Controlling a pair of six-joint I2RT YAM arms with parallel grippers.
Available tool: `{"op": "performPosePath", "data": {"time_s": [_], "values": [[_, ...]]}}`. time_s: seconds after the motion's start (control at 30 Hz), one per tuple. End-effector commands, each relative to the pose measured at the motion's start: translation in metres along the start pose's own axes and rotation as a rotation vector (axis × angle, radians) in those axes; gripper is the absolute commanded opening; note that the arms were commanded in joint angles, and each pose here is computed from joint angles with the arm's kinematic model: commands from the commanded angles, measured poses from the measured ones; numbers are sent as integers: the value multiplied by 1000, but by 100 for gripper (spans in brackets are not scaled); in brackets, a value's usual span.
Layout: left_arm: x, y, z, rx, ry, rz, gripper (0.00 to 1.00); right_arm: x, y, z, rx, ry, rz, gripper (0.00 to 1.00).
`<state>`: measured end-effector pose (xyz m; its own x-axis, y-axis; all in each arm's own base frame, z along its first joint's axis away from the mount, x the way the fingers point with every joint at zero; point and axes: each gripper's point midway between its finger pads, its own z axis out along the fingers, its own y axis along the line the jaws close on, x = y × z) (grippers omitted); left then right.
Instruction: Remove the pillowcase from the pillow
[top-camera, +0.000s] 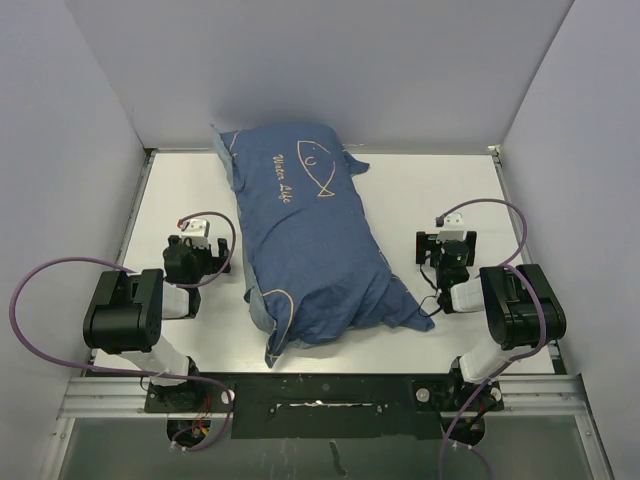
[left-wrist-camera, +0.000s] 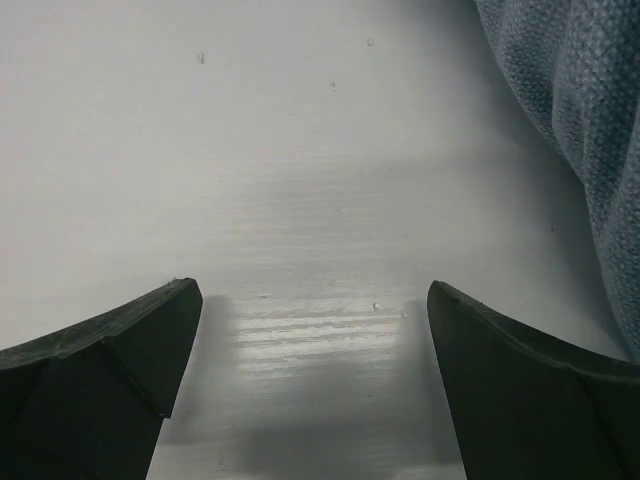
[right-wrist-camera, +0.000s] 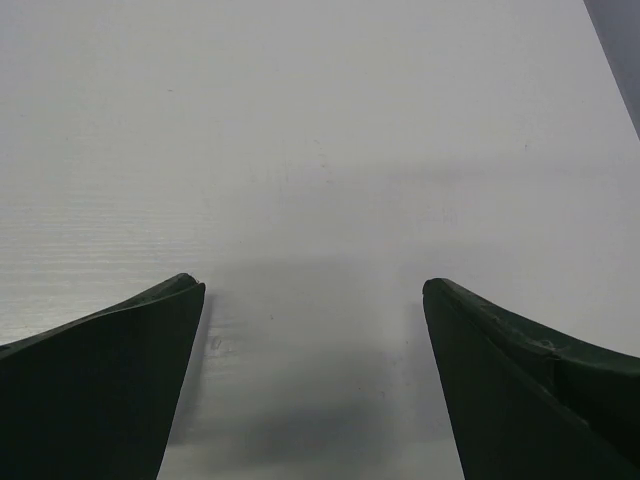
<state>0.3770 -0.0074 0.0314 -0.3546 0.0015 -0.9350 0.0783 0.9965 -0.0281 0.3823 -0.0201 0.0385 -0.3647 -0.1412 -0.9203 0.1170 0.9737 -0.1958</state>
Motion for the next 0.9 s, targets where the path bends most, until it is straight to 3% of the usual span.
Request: {"op": "performPosePath", "data": {"time_s": [0.0, 0.57, 0.7, 0.87], "values": [[-28, -4, 5, 21, -90, 15, 98, -15, 1, 2, -1, -55, 17, 98], [-29, -5, 4, 27, -93, 14, 98, -15, 2, 2, -2, -56, 17, 98], [-46, -1, 1, 51, -92, -15, 98, -15, 2, 2, -2, -55, 16, 98], [-64, 4, -1, 102, 77, -38, 98, -15, 2, 3, -10, -50, 24, 98]]}}
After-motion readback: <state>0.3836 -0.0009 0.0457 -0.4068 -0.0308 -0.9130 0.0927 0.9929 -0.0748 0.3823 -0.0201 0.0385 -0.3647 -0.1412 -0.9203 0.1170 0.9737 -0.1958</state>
